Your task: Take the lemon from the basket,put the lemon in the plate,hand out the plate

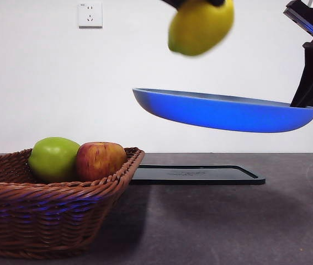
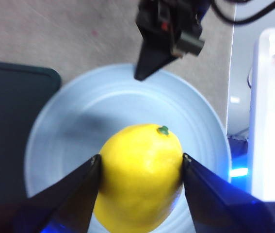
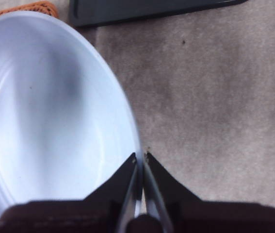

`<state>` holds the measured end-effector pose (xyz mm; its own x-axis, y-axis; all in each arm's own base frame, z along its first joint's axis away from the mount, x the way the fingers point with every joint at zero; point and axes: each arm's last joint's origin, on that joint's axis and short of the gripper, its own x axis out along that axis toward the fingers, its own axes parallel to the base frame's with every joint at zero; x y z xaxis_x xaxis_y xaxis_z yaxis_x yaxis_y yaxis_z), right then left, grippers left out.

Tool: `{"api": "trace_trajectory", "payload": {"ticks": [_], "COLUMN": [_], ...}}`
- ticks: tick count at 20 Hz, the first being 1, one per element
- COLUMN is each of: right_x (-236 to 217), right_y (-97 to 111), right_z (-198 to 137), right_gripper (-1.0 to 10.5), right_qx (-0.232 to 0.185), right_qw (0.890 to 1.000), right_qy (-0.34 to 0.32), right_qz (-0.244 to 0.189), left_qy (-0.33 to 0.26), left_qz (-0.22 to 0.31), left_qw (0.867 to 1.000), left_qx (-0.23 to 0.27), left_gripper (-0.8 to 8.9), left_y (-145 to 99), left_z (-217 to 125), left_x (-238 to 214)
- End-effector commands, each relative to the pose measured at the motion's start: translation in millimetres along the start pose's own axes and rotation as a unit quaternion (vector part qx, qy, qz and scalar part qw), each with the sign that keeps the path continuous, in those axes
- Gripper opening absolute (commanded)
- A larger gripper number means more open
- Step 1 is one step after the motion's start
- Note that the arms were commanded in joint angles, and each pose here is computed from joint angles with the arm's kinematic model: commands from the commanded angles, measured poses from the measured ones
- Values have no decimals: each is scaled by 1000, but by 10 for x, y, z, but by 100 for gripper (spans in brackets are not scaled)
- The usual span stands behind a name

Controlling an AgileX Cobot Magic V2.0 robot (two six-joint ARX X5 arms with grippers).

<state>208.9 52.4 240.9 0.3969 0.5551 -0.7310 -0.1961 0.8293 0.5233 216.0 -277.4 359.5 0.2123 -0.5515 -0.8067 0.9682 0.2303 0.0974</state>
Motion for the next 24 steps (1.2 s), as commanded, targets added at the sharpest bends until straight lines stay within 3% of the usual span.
{"api": "trace_trajectory", "payload": {"ticks": [1, 5, 7, 10, 14, 18, 24], "right_x": [-6, -6, -6, -6, -7, -7, -6], "right_y": [24, 24, 24, 23, 23, 22, 18], "right_z": [43, 43, 43, 43, 44, 44, 51], "right_gripper": [3, 4, 4, 3, 3, 3, 3], "right_qx": [2, 1, 2, 2, 2, 2, 3], "right_qw": [1000, 1000, 1000, 1000, 1000, 1000, 1000], "right_qy": [-6, -5, -5, -5, -6, -6, -8], "right_qz": [5, 5, 5, 5, 5, 4, -1], "left_qy": [29, 62, 63, 52, 50, 45, 28], "left_qz": [-14, -19, -20, -19, -21, -18, -10], "left_qw": [999, 996, 996, 997, 997, 995, 997], "left_qx": [-12, -61, -63, -58, -60, -86, -78], "left_gripper": [180, 180, 192, 302, 304, 390, 389], "left_y": [-11, 4, 1, -28, -30, -17, -33], "left_z": [48, 22, 25, 61, 64, 82, 100], "left_x": [307, 579, 605, 614, 613, 587, 429]}}
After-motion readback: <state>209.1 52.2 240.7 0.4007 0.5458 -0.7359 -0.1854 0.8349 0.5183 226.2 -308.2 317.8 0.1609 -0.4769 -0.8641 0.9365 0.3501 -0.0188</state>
